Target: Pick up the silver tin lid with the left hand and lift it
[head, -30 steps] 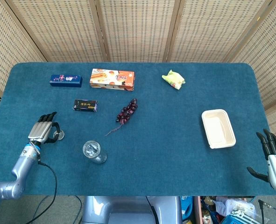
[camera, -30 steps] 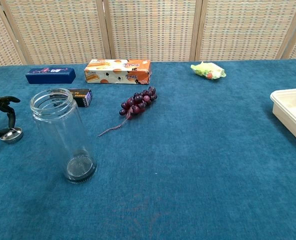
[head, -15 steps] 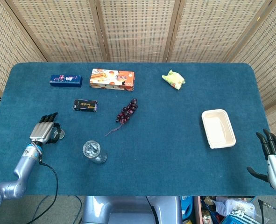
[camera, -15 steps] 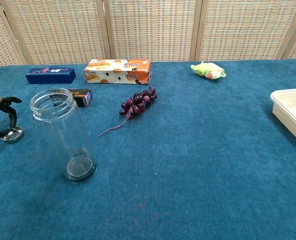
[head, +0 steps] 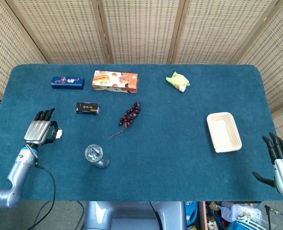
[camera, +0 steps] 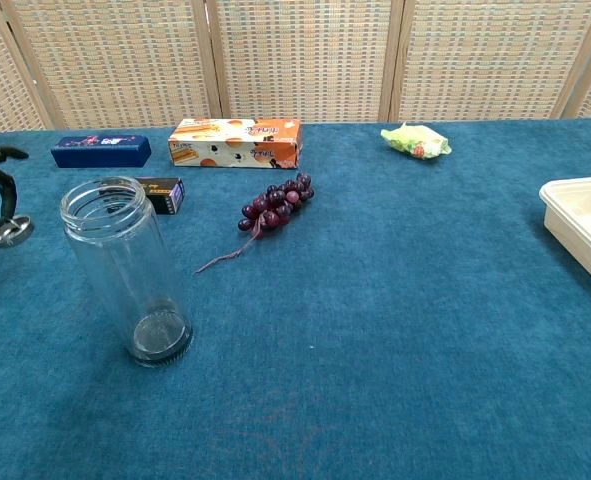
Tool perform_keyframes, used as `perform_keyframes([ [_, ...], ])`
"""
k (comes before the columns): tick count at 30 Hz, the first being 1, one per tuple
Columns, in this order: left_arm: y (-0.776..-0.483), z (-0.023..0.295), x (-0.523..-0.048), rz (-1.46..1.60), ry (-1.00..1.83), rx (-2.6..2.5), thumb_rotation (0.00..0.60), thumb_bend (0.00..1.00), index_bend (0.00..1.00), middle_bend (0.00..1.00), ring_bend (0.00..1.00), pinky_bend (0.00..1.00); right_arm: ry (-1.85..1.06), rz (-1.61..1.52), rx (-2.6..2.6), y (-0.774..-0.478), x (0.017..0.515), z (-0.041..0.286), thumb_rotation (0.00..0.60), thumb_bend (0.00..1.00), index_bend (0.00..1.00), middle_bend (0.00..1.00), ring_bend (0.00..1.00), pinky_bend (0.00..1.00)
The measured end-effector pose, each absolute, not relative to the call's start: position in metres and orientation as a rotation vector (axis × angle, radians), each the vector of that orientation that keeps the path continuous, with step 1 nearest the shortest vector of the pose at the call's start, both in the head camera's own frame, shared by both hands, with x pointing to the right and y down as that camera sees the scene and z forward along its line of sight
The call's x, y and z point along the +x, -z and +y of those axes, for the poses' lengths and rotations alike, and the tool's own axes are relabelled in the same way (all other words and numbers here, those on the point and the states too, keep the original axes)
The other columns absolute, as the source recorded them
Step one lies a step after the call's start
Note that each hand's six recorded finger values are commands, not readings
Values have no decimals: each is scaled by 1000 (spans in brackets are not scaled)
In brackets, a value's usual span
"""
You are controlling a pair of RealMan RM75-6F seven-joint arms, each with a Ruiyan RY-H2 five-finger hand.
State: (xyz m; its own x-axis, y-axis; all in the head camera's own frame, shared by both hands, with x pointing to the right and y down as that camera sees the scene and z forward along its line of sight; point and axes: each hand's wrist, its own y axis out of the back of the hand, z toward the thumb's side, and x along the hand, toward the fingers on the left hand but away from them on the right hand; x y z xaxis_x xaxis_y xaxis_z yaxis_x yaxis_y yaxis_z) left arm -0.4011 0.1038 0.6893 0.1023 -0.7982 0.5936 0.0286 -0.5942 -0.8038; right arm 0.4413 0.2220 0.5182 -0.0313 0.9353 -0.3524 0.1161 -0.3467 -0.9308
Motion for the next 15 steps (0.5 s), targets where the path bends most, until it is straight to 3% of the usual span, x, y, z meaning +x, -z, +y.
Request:
perform_keyframes([
  [15, -574, 99, -331, 735, 1191, -1714, 600, 479, 588, 0, 0, 0, -1450, -1146, -1529, -516, 441, 223, 600, 0, 67, 0, 0, 0],
])
